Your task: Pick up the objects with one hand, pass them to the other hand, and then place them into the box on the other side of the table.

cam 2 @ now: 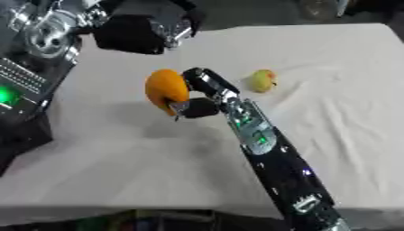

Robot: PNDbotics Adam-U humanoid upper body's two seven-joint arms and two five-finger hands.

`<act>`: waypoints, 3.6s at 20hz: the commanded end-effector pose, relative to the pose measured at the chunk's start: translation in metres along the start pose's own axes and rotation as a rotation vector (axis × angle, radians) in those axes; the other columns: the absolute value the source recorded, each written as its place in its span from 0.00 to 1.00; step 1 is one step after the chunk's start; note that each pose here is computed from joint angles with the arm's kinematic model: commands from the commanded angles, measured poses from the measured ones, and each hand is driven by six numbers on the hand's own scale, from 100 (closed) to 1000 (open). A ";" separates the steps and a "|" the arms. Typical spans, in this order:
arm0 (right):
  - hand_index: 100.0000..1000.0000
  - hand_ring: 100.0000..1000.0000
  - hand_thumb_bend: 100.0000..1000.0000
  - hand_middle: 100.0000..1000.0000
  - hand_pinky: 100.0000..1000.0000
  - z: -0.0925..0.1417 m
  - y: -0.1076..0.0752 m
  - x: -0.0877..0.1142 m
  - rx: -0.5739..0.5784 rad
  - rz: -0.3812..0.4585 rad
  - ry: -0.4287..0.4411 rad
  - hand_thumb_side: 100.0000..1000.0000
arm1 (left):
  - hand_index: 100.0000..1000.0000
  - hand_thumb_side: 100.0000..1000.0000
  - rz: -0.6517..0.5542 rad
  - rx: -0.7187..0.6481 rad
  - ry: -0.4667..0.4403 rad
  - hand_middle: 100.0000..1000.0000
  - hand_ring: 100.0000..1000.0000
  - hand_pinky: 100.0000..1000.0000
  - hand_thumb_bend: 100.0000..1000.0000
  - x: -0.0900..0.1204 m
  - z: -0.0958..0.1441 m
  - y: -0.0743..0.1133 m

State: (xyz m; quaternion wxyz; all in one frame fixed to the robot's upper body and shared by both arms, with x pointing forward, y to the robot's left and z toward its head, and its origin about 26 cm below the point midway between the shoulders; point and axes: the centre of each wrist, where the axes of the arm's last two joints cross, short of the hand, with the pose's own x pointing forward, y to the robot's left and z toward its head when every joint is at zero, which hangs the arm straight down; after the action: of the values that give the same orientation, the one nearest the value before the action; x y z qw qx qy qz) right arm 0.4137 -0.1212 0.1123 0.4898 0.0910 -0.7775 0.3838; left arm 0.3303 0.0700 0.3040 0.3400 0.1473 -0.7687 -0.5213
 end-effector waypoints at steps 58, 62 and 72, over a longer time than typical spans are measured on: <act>0.32 0.47 0.14 0.34 0.67 0.011 -0.006 0.006 -0.214 0.152 -0.139 0.00 | 0.85 0.20 -0.492 -0.433 0.271 0.77 0.84 0.91 0.56 -0.057 -0.043 -0.024; 0.32 0.47 0.15 0.34 0.67 0.011 -0.005 0.006 -0.201 0.158 -0.162 0.00 | 0.85 0.20 -0.485 -0.419 0.271 0.77 0.84 0.91 0.54 -0.057 -0.043 -0.027; 0.32 0.46 0.17 0.34 0.67 0.009 -0.003 0.007 -0.158 0.167 -0.205 0.00 | 0.82 0.17 -0.451 -0.413 0.274 0.76 0.84 0.90 0.46 -0.059 -0.044 -0.034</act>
State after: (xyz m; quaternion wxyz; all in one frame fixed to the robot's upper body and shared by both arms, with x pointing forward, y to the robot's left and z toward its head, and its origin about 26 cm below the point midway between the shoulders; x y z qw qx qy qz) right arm 0.4042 -0.1292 0.1023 0.4066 0.0269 -0.8449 0.3465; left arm 0.3994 0.0603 0.2543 0.3449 0.3056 -0.5344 -0.7085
